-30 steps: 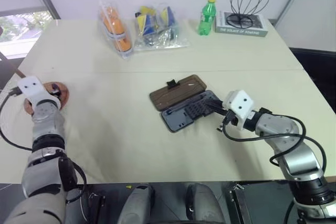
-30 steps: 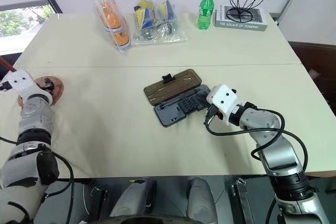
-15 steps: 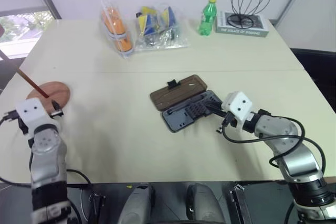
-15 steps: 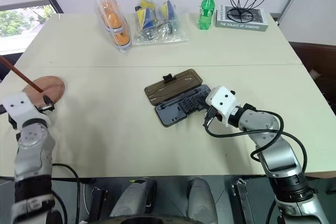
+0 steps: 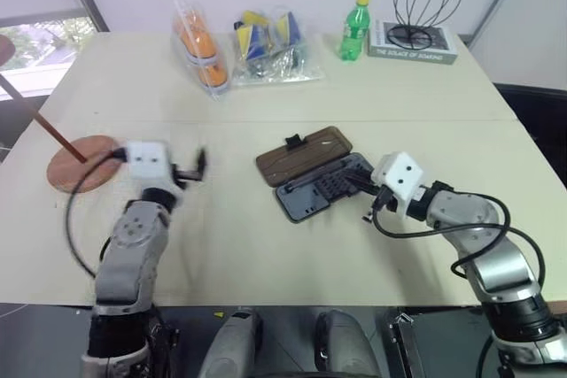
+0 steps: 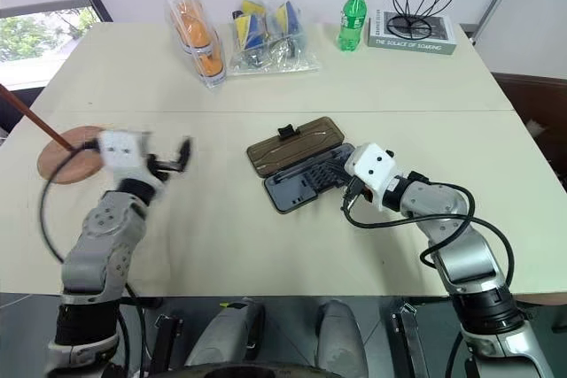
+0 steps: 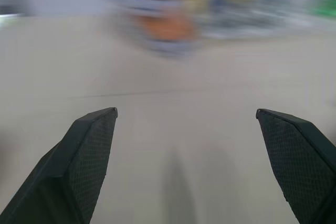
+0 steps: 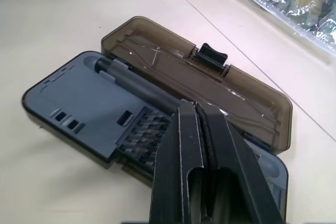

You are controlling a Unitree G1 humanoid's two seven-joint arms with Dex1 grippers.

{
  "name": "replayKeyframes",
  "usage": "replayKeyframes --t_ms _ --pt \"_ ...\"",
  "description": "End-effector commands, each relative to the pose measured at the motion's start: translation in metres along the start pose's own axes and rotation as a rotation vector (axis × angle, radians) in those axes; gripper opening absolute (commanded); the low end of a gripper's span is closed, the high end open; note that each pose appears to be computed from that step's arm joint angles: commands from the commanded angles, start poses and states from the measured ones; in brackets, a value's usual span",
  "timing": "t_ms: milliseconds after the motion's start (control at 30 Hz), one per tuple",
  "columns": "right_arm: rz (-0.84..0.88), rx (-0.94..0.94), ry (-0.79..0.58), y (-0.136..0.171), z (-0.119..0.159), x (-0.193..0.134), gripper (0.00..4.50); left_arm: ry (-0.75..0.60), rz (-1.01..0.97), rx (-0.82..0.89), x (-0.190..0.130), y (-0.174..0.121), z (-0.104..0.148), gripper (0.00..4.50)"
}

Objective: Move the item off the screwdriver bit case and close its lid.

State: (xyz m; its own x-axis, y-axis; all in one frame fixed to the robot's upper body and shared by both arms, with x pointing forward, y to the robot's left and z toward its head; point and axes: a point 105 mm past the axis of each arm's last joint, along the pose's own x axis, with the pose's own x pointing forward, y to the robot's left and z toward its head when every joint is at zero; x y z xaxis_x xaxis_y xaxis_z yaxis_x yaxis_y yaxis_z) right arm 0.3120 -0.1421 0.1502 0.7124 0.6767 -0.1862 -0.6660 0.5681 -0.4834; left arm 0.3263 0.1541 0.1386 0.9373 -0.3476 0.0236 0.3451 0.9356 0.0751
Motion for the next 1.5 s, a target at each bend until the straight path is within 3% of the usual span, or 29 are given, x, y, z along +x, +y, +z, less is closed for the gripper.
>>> replayKeyframes --t_ms 33,233,733,1300,1500 --pt "-0.003 -0.035 -0.044 -0.002 0.012 0.002 0.00 -0.050 -0.185 0.024 0.004 -0.022 0.013 4.43" --pt "-0.006 -0.044 -0.051 -0.006 0.014 0.004 0.00 -0.023 -0.273 0.013 0.009 -0.023 0.008 4.43" --pt "-0.048 -0.026 -0.053 -0.026 0.019 0.004 0.00 -0.011 -0.263 0.026 0.008 -0.003 0.009 4.43" --pt "-0.061 0.001 -0.118 -0.033 0.035 0.013 0.00 -0.019 -0.261 0.038 0.008 -0.006 0.011 4.43" --pt "-0.058 -0.010 -0.112 -0.033 0.034 0.014 2.88 -0.020 -0.261 0.043 0.009 -0.006 0.011 4.50"
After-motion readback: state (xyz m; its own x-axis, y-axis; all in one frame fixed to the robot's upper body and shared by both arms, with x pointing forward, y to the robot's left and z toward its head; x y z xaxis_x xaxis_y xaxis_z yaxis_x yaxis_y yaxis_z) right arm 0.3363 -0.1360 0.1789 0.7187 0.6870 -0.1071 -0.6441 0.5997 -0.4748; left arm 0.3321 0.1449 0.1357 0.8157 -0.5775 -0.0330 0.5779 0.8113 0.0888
